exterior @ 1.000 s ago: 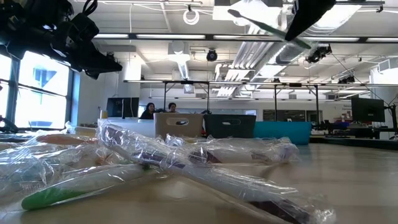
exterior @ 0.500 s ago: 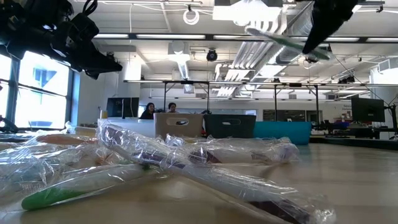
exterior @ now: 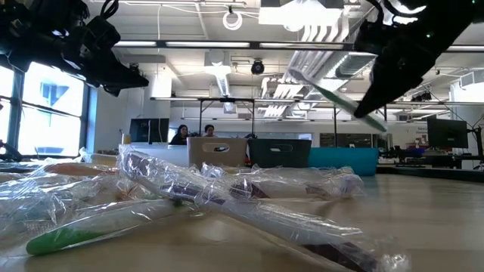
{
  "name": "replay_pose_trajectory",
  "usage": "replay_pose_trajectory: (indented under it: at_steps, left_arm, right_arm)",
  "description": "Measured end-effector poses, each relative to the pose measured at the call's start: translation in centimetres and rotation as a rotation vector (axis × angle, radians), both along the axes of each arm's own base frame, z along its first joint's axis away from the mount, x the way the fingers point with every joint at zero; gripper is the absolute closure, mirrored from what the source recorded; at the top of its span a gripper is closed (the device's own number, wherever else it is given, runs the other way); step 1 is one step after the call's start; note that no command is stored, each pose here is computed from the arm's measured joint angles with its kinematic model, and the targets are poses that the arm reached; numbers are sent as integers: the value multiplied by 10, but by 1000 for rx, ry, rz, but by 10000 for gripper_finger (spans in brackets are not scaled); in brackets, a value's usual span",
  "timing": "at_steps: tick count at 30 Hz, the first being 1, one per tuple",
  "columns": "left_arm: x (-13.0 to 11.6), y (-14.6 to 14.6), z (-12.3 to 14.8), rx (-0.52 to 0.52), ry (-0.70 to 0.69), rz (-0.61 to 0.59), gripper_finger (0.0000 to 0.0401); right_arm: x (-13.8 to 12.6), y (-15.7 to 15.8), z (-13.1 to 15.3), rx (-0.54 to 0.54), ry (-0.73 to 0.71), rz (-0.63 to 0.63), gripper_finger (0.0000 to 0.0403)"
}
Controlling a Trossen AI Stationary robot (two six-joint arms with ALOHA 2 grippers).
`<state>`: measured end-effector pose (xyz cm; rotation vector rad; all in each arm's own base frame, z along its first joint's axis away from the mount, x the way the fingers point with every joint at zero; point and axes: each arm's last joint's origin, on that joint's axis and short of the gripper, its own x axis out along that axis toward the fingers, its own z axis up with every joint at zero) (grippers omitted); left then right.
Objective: Pick & Place Toothbrushes
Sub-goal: Put the green toothbrush into the gray bin
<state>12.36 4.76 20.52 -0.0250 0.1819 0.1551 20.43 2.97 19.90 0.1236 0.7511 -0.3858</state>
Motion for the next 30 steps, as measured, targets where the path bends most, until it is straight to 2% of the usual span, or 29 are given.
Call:
replay_pose_trajectory:
  at_steps: [8, 13, 16, 23, 30]
  left_arm:
    - [0, 2, 3, 25, -29, 64, 401]
    - [0, 4, 5, 39, -42, 110, 401]
    - [0, 4, 5, 38, -37, 130, 401]
    - [1, 8, 3, -64, -55, 243, 401]
    - [9, 15, 1, -209, -109, 374, 401]
  right_arm:
    - [13, -28, -6, -128, -276, 177, 389]
    - [14, -60, -2, -225, -344, 256, 389]
    - [11, -82, 2, -238, -379, 297, 389]
    - [5, -120, -3, -201, -415, 271, 389]
    - [20, -133, -21, -185, -456, 318, 389]
